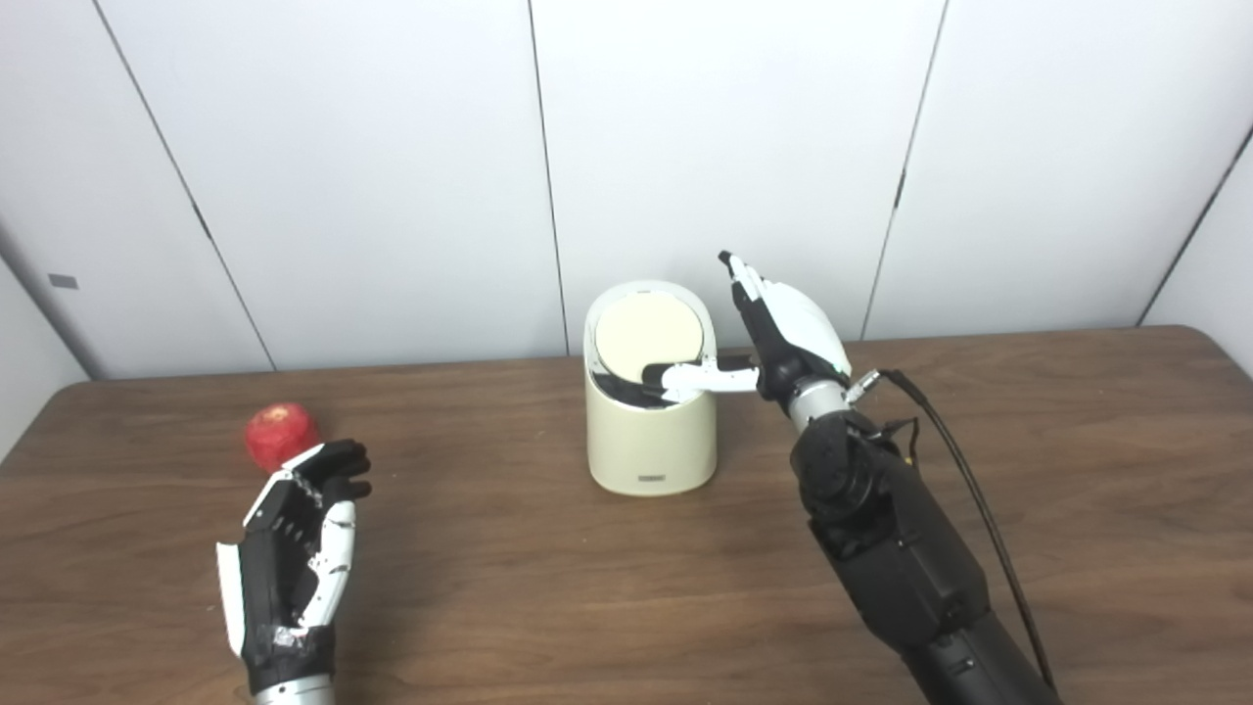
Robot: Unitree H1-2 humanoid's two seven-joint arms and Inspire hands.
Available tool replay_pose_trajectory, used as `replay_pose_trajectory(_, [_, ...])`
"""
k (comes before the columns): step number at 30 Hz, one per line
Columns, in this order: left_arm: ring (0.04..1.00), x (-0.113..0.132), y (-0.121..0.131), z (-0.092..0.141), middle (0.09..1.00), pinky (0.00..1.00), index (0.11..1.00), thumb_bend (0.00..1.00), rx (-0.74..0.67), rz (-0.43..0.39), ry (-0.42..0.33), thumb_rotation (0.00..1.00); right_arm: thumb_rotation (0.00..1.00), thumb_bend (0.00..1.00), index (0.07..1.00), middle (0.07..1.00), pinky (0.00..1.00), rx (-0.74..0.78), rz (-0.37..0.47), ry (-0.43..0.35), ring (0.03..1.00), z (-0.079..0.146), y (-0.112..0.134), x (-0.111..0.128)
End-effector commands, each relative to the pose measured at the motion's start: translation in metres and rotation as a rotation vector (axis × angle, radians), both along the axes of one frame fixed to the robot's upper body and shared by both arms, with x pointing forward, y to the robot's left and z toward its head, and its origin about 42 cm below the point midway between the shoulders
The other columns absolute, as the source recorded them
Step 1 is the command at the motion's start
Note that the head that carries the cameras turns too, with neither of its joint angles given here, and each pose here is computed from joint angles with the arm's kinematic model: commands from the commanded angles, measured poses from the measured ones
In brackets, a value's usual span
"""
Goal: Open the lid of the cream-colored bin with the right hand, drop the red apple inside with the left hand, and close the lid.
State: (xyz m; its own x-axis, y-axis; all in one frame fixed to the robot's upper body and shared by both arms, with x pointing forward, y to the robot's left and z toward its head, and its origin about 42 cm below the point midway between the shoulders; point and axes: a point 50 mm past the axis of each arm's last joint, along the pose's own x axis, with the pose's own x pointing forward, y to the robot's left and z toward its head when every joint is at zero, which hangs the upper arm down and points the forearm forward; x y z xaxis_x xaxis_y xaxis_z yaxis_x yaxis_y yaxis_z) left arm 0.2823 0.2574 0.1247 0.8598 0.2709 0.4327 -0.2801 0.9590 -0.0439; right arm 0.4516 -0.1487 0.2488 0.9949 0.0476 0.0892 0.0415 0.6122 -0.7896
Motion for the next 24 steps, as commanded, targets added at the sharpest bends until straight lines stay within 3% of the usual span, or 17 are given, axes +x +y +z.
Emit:
replay_pose_trajectory(1, [0.681,-0.0130,-0.0057,-0.0204,0.689,0.62,0.674,0.28,-0.013,-0.002,0.060,0.44,0.61,0.82,1.000,1.000,0.98,-0.017,-0.013,-0.083,1.000,0.0271,-0.0019,0.0071])
replay_pose_trajectory(17, [0.680,-0.0131,-0.0072,-0.0194,0.688,0.61,0.673,0.28,-0.033,-0.011,0.053,0.42,0.58,0.83,1.000,1.000,0.97,-0.022,-0.013,-0.093,1.000,0.0302,0.0023,0.0089])
replay_pose_trajectory(24, [0.678,-0.0134,-0.0065,-0.0194,0.684,0.62,0.670,0.28,-0.025,-0.005,0.055,0.43,0.37,0.83,1.000,1.000,0.98,-0.015,-0.013,-0.106,1.000,0.0347,0.0061,0.0070])
